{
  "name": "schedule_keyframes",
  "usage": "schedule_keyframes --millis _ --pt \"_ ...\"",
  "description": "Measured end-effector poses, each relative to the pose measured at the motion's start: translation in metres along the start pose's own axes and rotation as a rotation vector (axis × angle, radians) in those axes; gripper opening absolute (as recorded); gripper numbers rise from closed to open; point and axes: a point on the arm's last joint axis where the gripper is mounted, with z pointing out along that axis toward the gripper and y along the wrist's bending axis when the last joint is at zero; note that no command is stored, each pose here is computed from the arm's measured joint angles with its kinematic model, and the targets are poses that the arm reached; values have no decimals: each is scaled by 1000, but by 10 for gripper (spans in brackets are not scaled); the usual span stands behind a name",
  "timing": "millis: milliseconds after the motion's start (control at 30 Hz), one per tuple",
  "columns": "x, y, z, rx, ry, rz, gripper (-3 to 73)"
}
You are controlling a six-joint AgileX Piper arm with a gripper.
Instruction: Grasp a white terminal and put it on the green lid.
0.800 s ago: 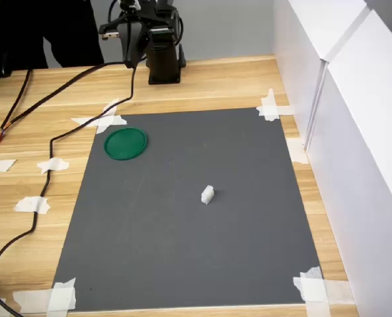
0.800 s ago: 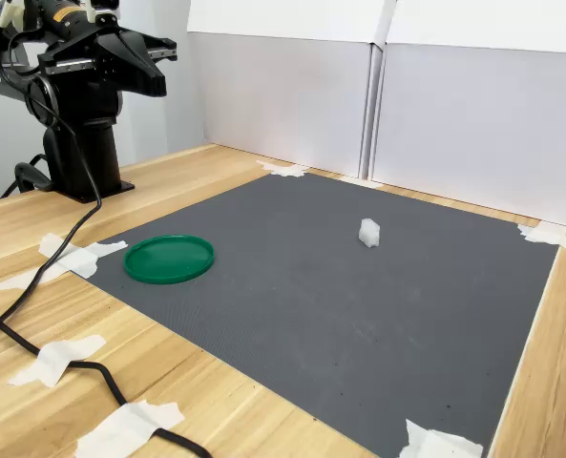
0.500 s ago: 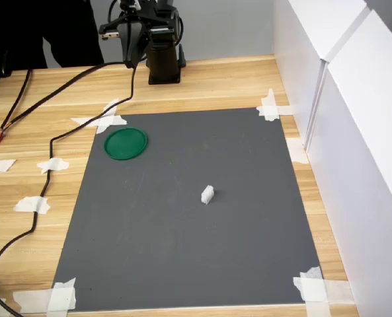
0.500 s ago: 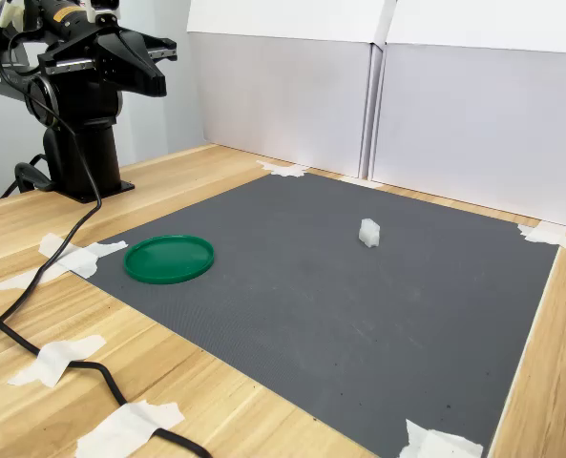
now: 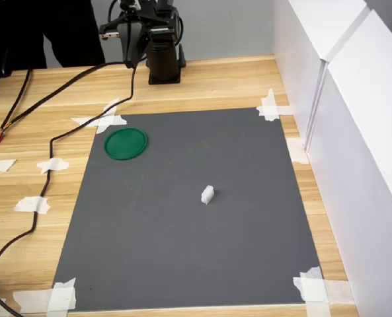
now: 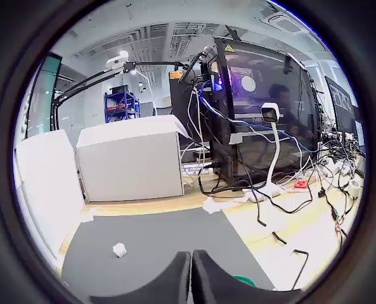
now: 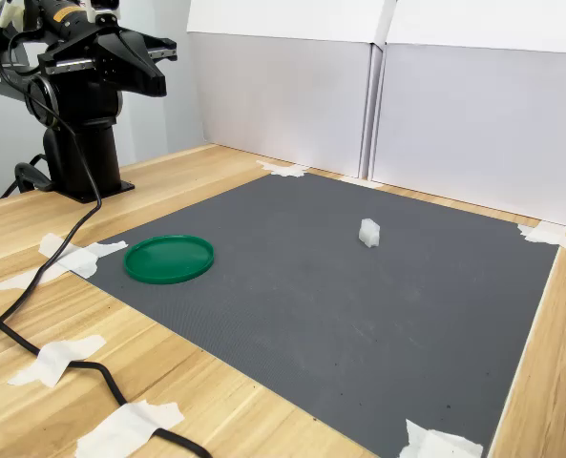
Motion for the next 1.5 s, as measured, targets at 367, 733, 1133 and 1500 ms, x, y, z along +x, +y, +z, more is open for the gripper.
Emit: schedule_keyframes --millis 367,733,1133,1500 --pt "1 0 3 2 29 -1 -16" --pt "-16 3 41 21 292 -46 -16" --pt "-46 6 115 55 578 -77 -16" --pt "-70 7 164 47 741 -188 -16"
